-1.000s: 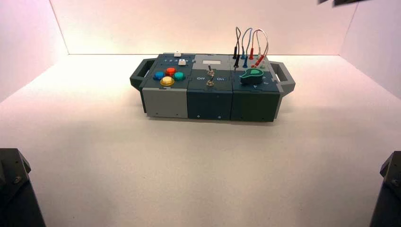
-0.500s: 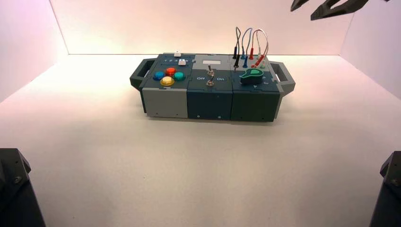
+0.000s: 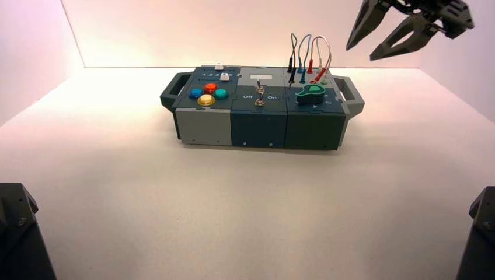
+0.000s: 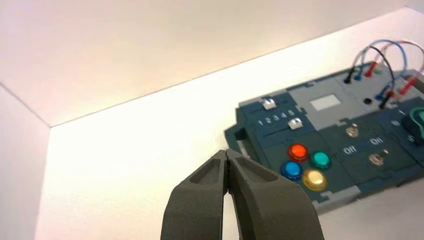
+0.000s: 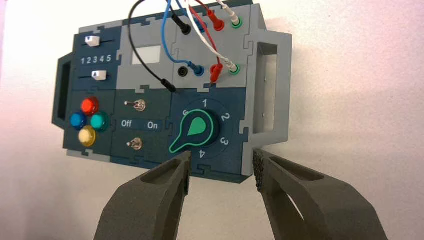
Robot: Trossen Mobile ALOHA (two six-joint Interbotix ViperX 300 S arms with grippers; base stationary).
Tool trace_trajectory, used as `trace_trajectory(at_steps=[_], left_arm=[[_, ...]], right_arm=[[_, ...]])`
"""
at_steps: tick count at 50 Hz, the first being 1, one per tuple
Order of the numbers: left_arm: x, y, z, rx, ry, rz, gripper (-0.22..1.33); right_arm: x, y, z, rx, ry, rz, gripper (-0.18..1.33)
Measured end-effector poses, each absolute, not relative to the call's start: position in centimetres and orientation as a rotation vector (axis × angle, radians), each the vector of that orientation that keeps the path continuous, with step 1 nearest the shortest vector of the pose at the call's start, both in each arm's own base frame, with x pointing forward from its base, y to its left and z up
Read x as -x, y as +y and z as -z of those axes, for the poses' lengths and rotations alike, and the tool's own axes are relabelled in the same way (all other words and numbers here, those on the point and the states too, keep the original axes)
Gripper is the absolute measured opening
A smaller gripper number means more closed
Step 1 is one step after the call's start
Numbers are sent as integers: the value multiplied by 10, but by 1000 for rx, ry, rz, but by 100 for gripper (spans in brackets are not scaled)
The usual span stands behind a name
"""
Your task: Insert the red wire.
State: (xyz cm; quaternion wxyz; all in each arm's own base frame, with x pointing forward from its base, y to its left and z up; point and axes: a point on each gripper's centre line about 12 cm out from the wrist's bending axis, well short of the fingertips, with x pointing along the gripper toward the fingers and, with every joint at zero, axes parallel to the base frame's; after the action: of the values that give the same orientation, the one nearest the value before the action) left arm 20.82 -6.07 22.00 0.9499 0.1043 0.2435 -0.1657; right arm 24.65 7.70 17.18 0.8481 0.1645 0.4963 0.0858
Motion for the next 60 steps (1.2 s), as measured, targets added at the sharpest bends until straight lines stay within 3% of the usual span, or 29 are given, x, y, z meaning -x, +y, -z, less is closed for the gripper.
trace_trajectory(at_steps=[25,39,60], left_arm=[[-194,-104,-215,-272,547,549,-16],[-196,-114,-214,-283,676,604,-16],[-192,-122,-217,-287,702,648,-16]], right_arm=[[-266,83,-153,-335,1068,-159,117],[-278,91,-150,-347,1073,-163,117],[-299,96,-138,-389,1061,-128,117]])
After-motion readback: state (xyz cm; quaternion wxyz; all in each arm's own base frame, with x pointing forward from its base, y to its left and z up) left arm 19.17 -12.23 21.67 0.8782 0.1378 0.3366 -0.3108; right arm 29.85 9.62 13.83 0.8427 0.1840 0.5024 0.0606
